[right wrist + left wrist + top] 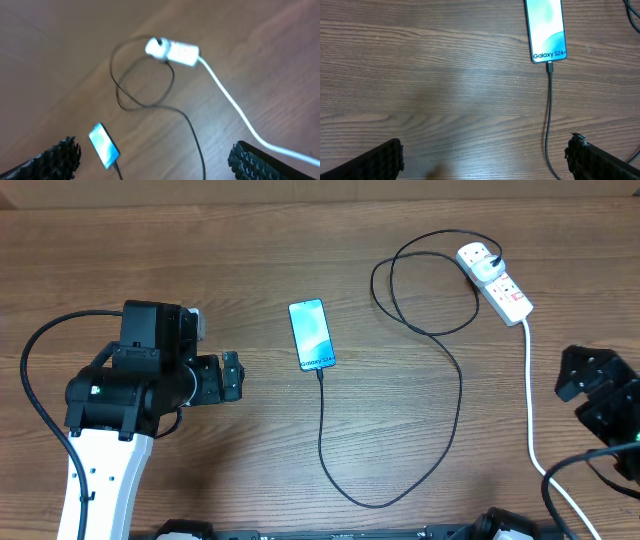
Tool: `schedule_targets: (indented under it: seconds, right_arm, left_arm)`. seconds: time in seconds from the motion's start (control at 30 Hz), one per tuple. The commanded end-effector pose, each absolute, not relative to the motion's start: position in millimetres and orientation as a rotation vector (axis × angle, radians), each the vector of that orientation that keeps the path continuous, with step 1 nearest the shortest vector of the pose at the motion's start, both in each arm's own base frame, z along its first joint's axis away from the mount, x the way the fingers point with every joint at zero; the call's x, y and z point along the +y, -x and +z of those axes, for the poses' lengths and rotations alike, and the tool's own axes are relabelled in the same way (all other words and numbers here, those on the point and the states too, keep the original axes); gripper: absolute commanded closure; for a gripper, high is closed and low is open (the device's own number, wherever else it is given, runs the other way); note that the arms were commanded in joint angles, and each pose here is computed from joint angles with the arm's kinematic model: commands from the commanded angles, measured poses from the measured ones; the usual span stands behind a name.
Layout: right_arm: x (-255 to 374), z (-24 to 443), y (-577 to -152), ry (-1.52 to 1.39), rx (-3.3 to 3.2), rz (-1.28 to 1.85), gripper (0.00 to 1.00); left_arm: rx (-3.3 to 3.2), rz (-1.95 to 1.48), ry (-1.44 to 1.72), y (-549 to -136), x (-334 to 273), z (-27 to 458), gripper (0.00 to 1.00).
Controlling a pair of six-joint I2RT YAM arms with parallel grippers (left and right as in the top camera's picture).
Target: Plug charger to phone and switch on socket
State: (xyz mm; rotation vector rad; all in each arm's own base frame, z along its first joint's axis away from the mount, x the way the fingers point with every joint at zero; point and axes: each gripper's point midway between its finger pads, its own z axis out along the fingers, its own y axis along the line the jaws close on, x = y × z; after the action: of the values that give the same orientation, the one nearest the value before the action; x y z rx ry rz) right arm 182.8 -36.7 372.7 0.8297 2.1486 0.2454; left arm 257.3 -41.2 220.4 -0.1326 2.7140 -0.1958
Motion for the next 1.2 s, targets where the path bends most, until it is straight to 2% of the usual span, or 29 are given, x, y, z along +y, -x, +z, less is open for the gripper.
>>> schedule_targets:
  seconds: [0.0,0.5,1.17]
  right_arm:
    - [-31.8,359.6,-177.4,-0.846,2.186,0.268,0.04]
    - [-4.5,312.2,-137.2,-0.894,2.333,0.363,0.0]
    - [-4.3,310.4,-135.0,-0.875,2.351,0.35,0.0]
  left_arm:
    - [2.702,-0.196,0.098,-259.9,-43.7,224.3,0.0]
    - [2.702,-0.196,0.098,-259.9,-43.7,224.3,0.01]
    - [2.702,-0.196,0.098,-259.9,-43.7,224.3,0.01]
